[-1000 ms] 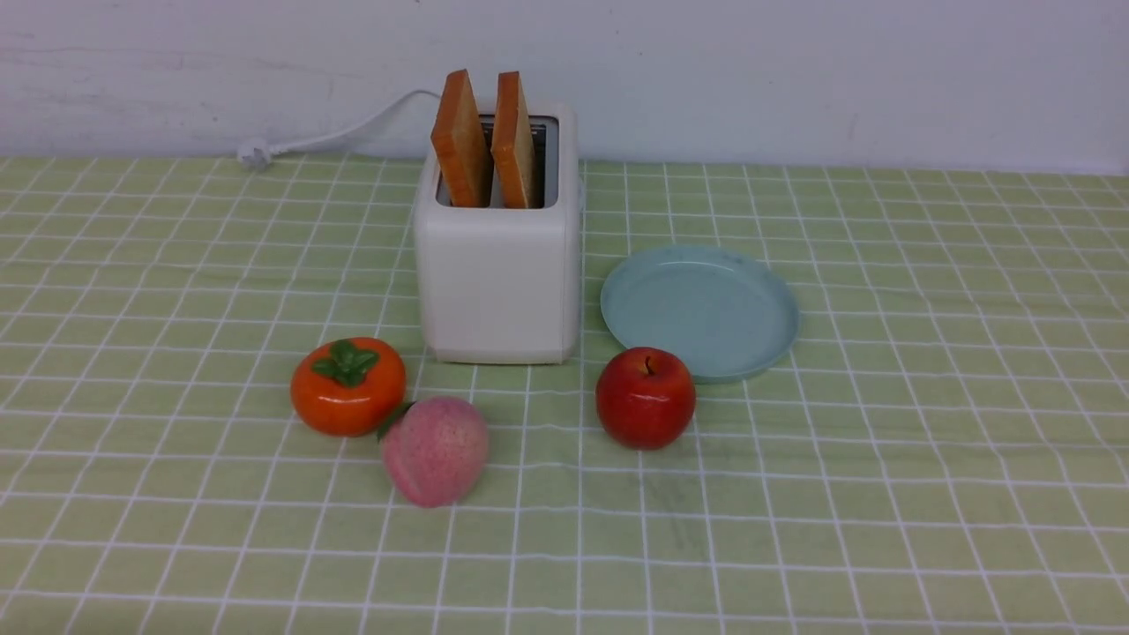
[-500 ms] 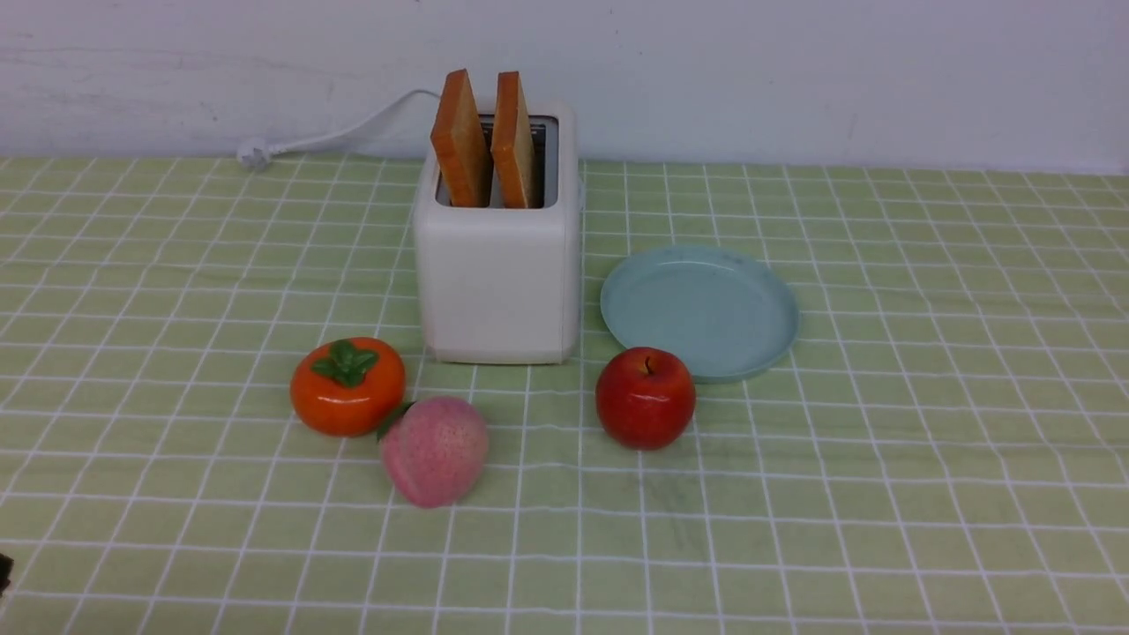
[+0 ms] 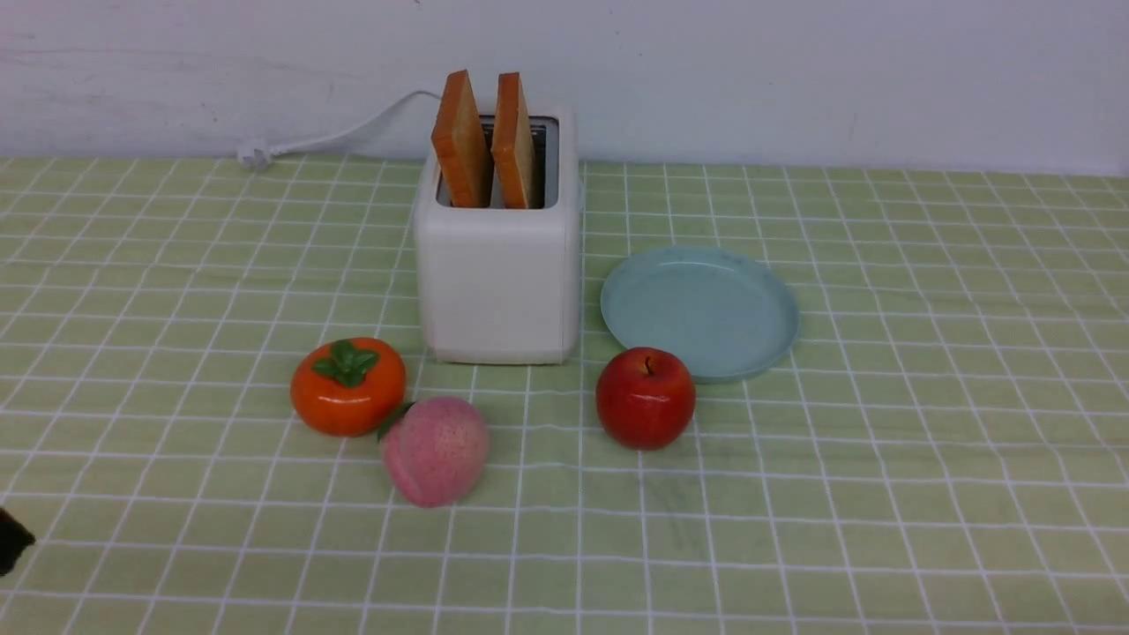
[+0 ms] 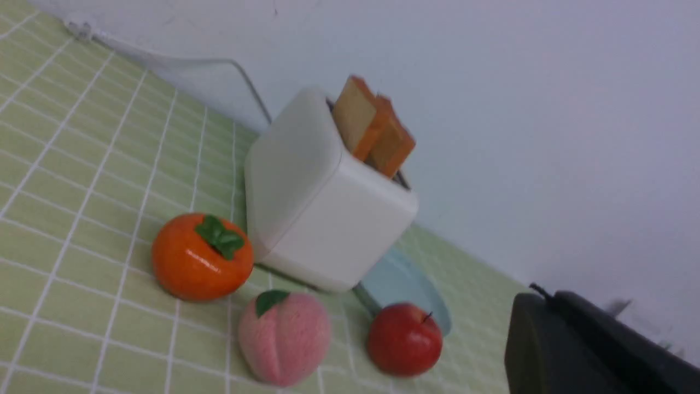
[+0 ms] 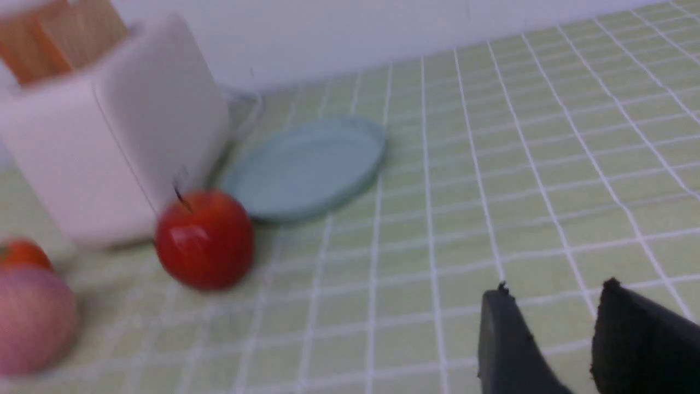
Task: Take toasted bread from bread machine on green coffee tablecloth place on plate.
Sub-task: 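Reach for a toast slice standing in the toaster with the left gripper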
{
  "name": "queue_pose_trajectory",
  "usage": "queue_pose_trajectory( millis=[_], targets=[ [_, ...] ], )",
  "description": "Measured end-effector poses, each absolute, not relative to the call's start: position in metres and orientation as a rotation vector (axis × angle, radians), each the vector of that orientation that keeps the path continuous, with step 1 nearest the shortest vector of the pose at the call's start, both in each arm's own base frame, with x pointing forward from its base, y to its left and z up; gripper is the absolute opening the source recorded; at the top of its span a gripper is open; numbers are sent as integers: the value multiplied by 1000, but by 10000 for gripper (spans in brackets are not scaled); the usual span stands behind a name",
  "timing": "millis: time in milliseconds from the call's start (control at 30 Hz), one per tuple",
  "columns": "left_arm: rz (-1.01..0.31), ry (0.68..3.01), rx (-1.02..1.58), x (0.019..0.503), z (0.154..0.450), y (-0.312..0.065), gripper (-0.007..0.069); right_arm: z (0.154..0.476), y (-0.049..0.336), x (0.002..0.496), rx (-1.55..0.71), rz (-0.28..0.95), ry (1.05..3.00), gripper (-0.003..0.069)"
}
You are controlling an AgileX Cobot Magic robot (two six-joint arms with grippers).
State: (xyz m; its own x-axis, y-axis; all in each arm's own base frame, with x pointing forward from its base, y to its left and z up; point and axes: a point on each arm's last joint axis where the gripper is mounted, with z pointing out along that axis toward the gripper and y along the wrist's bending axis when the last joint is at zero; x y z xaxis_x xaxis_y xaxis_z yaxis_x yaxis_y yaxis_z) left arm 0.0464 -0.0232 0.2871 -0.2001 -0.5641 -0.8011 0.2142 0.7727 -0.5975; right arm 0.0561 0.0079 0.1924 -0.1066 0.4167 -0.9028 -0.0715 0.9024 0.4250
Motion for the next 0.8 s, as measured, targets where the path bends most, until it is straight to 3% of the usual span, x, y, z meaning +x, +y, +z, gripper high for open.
queue_pose_trajectory(
  millis=[100,300,400,633,800],
  targets=[
    [-684,1712,-195,57,289,-27,-13,199,6,56,389,533,1543,242],
    [-644,1750,-102,81,293,-33,-13,206,6,56,459,611,1494,227],
    [-622,1726,-134,108,303,-36,-13,240,9,53,393,602,1504,171],
    [-523,1781,67,169,327,-69,-13,310,27,64,37,475,1879,18],
    [-429,1756,129,221,331,-100,-13,329,32,75,-127,431,2026,-1]
  ],
)
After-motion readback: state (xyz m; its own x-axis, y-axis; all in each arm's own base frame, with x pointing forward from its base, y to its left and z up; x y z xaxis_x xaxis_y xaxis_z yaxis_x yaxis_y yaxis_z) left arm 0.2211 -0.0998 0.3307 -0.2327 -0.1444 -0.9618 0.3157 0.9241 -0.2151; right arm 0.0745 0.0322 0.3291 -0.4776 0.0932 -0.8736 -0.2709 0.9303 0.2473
